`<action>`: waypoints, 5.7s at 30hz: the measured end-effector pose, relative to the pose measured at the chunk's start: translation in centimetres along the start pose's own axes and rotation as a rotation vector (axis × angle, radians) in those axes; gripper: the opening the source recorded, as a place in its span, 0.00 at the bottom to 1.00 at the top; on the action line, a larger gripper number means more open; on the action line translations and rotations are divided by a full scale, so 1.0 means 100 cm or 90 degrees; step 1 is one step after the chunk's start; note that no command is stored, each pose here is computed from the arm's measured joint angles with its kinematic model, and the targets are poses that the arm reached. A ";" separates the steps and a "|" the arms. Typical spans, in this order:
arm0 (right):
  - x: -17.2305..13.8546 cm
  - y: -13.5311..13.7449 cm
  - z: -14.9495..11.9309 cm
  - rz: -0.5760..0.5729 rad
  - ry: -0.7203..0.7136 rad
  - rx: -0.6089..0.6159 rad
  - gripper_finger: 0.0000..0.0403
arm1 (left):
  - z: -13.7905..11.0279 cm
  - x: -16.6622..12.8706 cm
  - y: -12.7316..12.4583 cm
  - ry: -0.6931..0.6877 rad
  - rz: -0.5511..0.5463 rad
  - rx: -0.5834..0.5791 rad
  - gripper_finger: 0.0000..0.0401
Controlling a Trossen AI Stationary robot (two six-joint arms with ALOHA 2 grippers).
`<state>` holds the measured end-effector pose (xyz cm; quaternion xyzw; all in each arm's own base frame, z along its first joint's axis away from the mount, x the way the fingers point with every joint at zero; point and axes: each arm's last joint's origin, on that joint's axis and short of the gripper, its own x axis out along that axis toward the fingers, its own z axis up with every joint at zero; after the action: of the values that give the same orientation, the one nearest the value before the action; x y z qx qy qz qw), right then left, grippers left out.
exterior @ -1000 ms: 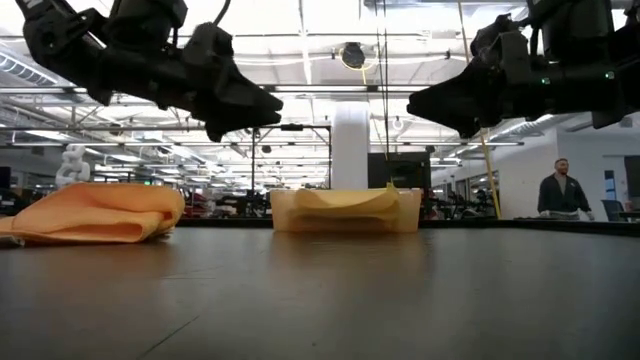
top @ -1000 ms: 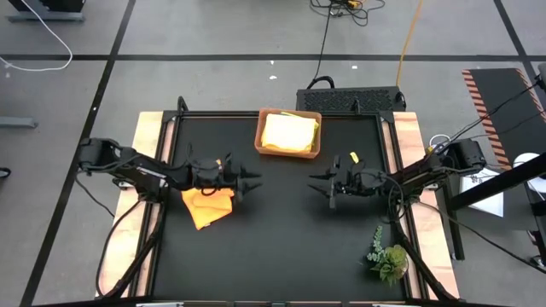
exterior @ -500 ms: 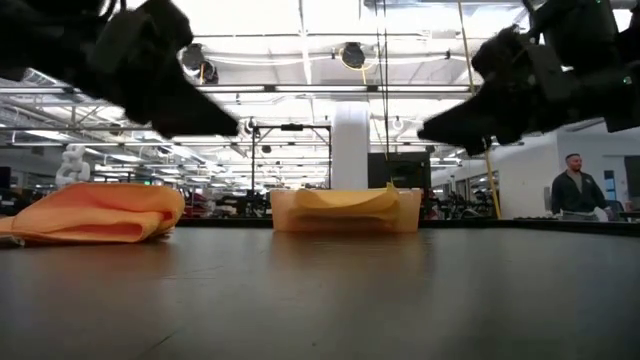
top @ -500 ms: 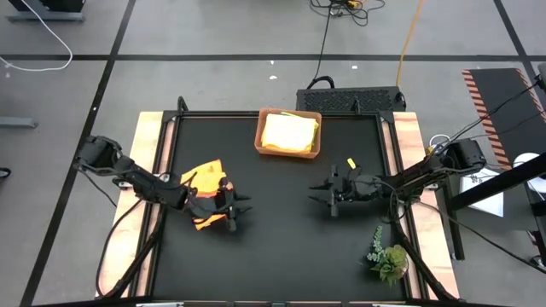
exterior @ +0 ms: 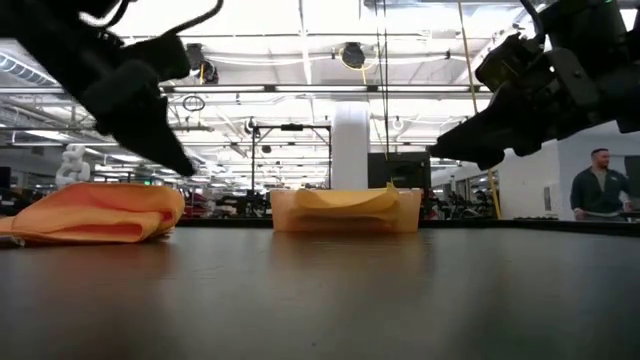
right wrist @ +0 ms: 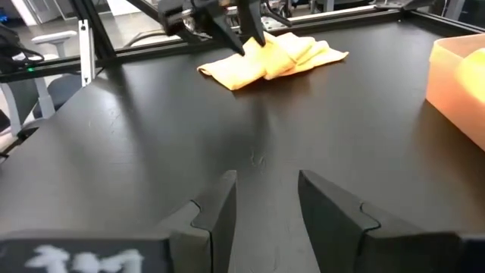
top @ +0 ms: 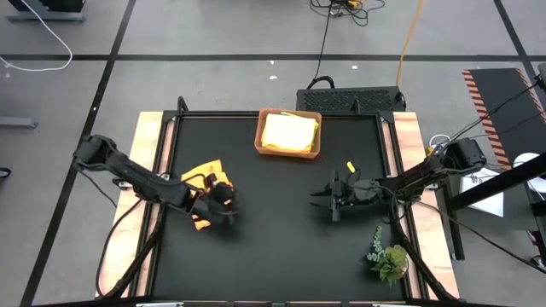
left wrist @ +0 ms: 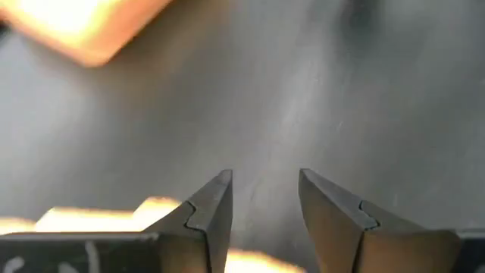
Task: Fold microfiber towels
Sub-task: Fold the orange microfiber towel
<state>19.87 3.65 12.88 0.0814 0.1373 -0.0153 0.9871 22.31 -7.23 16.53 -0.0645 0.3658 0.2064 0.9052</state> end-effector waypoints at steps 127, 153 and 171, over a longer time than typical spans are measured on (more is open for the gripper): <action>0.086 0.052 0.069 0.073 -0.113 -0.209 0.33 | 0.055 -0.090 0.000 0.080 -0.132 0.171 0.00; 0.185 0.035 0.064 0.128 -0.036 -0.238 0.50 | 0.134 -0.164 -0.086 0.120 -0.193 0.410 0.00; 0.186 0.027 0.066 0.130 -0.040 -0.233 0.50 | 0.167 -0.223 -0.087 -0.077 -0.224 0.481 0.00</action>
<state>39.70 5.12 14.51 -0.0861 0.0978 0.1073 0.9856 22.14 -17.95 43.69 0.2228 0.3451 -0.0968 0.9066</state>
